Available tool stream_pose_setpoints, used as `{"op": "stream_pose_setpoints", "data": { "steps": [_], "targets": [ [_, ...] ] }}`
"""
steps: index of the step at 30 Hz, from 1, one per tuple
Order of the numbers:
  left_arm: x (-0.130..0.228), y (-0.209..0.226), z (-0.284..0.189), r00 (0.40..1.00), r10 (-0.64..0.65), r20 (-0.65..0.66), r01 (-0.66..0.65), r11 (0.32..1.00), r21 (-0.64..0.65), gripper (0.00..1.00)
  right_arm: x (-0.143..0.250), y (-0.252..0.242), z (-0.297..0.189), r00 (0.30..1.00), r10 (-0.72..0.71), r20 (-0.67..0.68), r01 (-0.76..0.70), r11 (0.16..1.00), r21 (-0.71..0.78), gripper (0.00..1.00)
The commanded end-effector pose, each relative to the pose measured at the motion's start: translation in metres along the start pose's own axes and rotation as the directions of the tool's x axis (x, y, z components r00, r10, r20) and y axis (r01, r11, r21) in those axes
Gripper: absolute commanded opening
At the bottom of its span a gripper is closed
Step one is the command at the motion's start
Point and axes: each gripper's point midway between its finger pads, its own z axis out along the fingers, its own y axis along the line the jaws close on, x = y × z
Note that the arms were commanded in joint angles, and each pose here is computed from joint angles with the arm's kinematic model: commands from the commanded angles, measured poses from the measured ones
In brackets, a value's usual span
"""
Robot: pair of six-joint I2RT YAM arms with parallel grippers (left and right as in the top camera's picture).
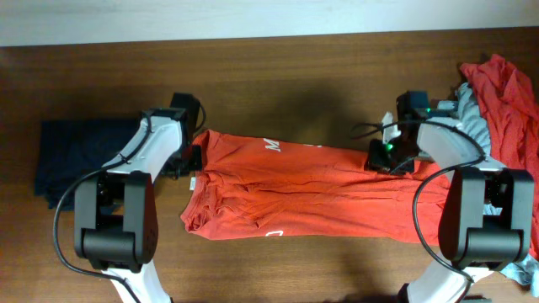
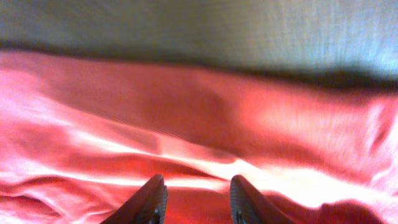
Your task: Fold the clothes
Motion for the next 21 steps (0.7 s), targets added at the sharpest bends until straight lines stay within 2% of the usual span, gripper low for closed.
{"op": "stream_pose_setpoints", "data": {
  "steps": [1,4,8,14,18,21],
  "targets": [
    [-0.034,0.004,-0.044,0.994,-0.012,0.112,0.009,1.0,0.022,0.02,-0.023,0.025,-0.037,0.992,-0.091,0.091,0.098,0.992,-0.075,0.4],
    [-0.045,-0.002,-0.073,0.988,-0.013,0.157,0.003,0.998,0.062,0.06,-0.027,0.034,-0.057,0.988,-0.099,0.118,0.11,0.99,-0.092,0.41],
    [-0.049,-0.035,-0.089,0.974,0.1,0.201,-0.135,0.976,0.17,0.06,-0.029,0.042,-0.076,0.982,-0.107,0.152,0.124,0.987,-0.105,0.42],
    [-0.029,-0.089,-0.062,0.937,0.294,0.191,-0.332,0.918,0.217,0.06,-0.032,0.056,-0.1,0.971,-0.12,0.206,0.153,0.977,-0.148,0.42],
    [-0.011,-0.115,-0.039,0.912,0.37,0.174,-0.404,0.884,0.236,0.05,-0.035,0.058,-0.107,0.966,-0.126,0.227,0.161,0.976,-0.146,0.46],
    [0.0,-0.133,-0.023,0.871,0.455,0.183,-0.489,0.837,0.246,0.05,-0.036,0.058,-0.108,0.965,-0.126,0.231,0.163,0.976,-0.146,0.47]
  ]
}}
